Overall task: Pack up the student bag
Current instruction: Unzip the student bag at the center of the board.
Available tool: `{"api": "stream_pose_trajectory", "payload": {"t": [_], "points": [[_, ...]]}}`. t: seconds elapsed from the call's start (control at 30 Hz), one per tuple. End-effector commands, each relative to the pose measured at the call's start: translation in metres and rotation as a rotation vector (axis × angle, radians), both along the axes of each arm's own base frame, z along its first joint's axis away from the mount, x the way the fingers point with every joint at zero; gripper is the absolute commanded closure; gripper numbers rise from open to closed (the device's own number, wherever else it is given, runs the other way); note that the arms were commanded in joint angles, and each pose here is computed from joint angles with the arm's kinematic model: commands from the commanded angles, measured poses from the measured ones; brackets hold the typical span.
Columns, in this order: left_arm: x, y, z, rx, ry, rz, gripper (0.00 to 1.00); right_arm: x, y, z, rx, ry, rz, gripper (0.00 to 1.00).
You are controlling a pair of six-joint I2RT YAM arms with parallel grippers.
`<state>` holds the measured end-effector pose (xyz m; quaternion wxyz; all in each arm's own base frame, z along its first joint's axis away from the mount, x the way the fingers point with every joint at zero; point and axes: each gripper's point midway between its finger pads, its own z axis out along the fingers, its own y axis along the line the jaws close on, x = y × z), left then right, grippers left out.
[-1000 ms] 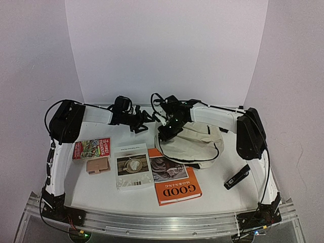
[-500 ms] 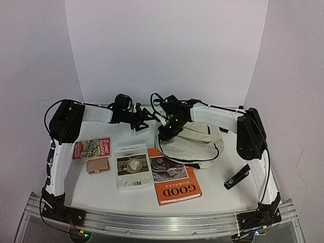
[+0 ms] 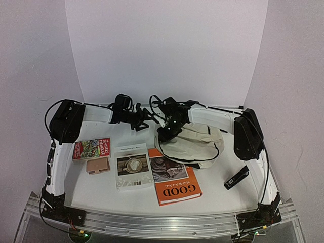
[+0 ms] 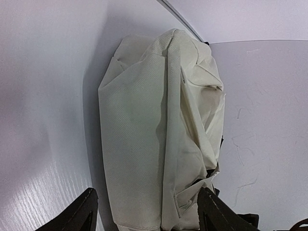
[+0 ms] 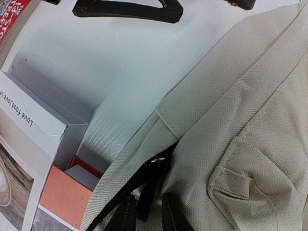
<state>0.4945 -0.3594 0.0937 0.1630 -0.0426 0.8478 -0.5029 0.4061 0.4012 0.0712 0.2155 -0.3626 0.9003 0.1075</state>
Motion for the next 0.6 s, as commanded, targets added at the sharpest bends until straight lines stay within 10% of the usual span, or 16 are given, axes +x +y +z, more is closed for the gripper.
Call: {"api": "stream_pose_trajectory", "payload": {"t": [0.0,0.57], "points": [[0.008,-0.007,0.009,-0.022,-0.028,-0.008,0.29,0.002,-0.005,-0.014,-0.054,0.0,-0.001,0.8],[0.003,-0.032,-0.007,-0.036,-0.003,-0.049,0.28,0.005,-0.002,0.037,-0.032,-0.094,0.045,1.0]]}}
